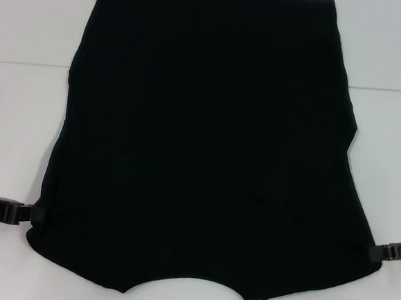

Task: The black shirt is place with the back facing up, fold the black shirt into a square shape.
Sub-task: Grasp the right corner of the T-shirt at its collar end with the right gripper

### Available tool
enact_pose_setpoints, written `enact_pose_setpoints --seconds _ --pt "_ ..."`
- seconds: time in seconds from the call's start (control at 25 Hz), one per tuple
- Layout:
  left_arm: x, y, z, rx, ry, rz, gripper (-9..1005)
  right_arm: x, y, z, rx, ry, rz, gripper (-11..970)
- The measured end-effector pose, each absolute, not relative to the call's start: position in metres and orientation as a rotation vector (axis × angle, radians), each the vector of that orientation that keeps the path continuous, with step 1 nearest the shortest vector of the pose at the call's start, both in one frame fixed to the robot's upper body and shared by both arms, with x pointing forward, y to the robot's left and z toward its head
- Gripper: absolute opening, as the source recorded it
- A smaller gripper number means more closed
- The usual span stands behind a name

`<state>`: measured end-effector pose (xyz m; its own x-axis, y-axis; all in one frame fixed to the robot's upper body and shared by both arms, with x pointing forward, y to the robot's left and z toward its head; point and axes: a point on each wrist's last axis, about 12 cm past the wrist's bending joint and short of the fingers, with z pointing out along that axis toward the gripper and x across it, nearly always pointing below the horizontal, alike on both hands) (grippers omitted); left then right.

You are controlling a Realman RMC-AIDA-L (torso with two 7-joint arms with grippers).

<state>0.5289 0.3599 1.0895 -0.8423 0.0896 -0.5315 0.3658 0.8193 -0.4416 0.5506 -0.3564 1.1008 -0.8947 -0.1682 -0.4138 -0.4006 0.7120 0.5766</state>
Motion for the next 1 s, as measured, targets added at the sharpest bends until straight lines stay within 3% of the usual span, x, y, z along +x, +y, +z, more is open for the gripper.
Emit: enact_pose_setpoints --seconds 1.0 --pt "0.531 0.361 1.089 0.321 2.491 -0.734 -1 0.562 -0.332 1.088 -0.501 2.702 0.873 919"
